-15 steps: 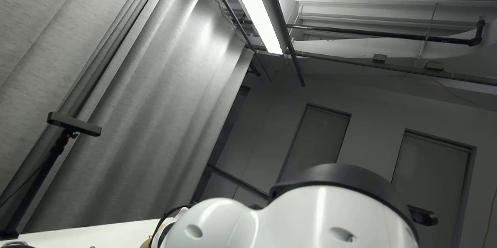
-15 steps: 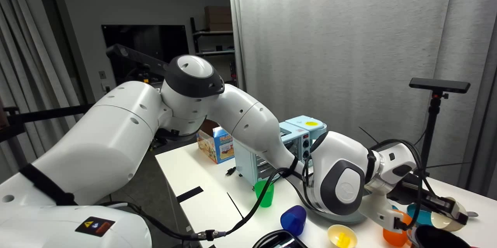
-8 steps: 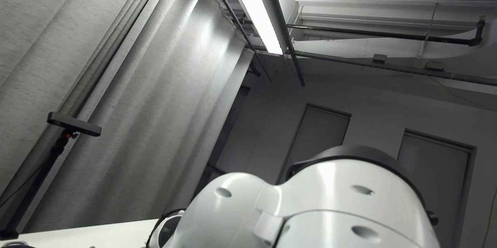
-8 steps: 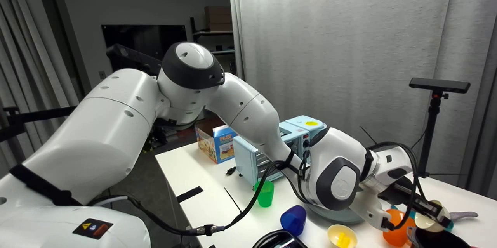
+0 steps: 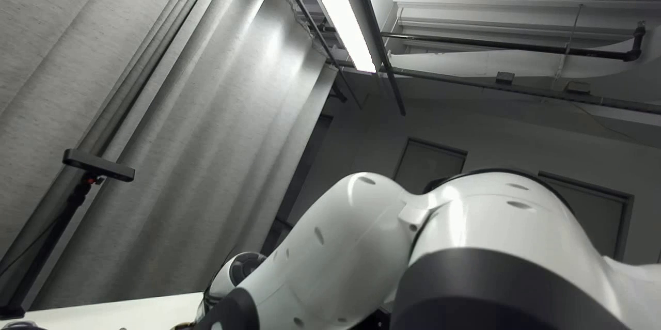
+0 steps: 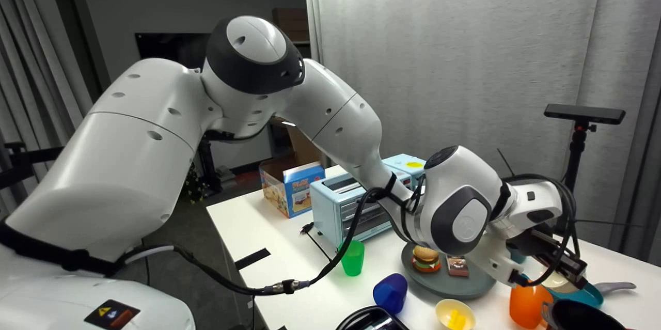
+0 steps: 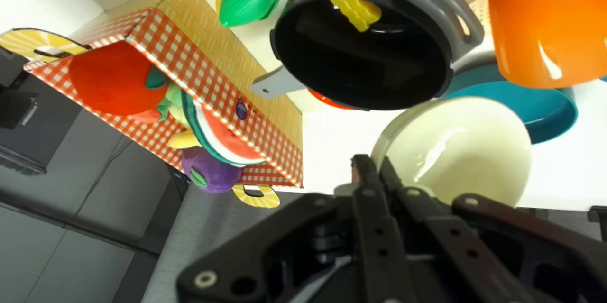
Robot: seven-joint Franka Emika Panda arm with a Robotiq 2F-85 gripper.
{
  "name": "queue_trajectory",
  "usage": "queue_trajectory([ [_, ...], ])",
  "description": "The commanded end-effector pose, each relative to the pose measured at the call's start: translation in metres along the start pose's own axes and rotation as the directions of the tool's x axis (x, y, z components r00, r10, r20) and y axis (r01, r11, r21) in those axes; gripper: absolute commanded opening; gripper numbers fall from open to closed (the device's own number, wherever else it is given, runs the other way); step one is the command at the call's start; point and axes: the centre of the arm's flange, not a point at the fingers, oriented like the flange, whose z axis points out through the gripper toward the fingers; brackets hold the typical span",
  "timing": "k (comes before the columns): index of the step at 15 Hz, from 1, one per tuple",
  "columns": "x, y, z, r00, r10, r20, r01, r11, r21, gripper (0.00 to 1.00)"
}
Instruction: Pour the content from the two small white bowls into the pot
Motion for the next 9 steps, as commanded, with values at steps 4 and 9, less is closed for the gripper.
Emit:
queue_trajectory([
  [4, 0.033, 0.014, -0.009, 0.982, 0.029, 0.187, -0.051, 0.993, 0.111, 0.01],
  [9, 0.021, 0.013, -0.007, 0.948, -0.008, 0.318, -0.044, 0.987, 0.156, 0.01],
])
